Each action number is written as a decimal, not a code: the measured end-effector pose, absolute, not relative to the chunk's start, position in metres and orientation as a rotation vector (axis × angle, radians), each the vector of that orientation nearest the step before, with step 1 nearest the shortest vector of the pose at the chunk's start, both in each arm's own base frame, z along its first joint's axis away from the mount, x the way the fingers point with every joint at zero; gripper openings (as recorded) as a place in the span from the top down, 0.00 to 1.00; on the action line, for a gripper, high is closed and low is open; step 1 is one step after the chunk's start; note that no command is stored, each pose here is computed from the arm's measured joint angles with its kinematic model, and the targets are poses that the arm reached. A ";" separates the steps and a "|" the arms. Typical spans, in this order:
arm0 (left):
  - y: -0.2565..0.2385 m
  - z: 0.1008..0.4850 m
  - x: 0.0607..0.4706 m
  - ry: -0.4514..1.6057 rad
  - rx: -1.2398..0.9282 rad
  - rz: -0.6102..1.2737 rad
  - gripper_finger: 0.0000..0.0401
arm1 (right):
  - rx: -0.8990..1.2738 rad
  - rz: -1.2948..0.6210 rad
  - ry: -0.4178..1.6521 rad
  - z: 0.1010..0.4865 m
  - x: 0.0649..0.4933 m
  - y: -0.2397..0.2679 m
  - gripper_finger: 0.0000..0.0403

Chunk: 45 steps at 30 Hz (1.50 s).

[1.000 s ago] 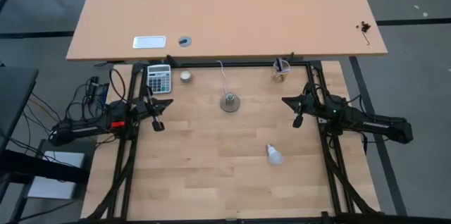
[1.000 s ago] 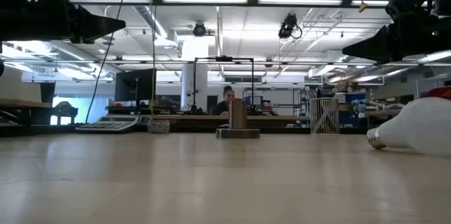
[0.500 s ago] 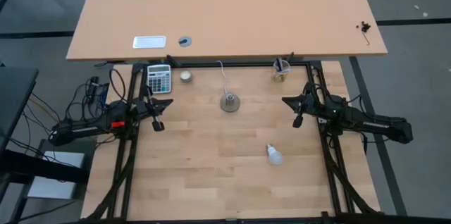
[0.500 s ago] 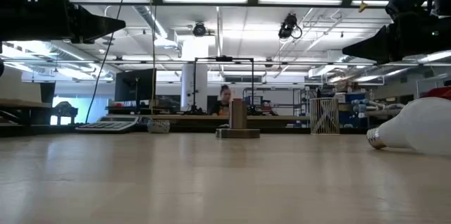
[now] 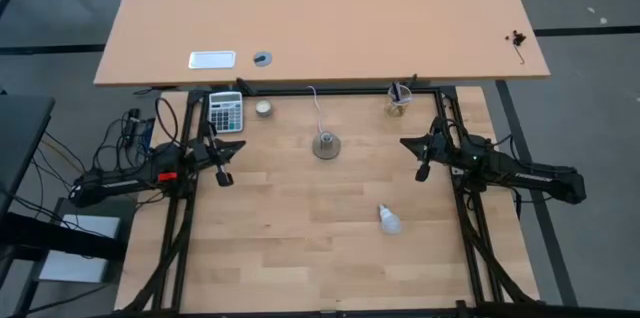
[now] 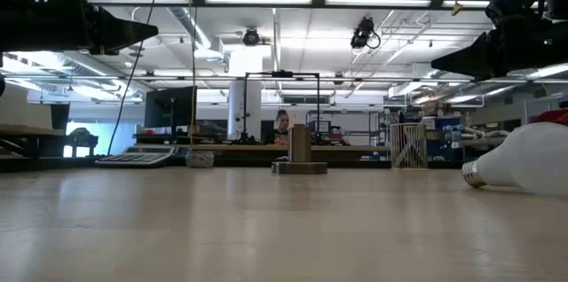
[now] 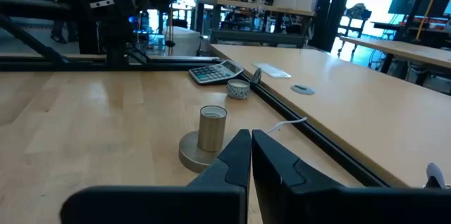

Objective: Screw lightbulb
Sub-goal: Insert the lightbulb into the lamp

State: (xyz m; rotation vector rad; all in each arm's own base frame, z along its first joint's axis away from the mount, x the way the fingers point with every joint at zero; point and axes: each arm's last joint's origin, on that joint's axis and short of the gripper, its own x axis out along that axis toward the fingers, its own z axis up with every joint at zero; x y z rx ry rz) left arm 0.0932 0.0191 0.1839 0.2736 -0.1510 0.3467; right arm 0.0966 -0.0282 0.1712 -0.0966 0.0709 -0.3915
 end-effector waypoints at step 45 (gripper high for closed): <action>0.021 0.205 0.151 -0.001 0.047 0.096 0.98 | -0.097 -0.392 0.071 0.171 0.097 -0.028 0.94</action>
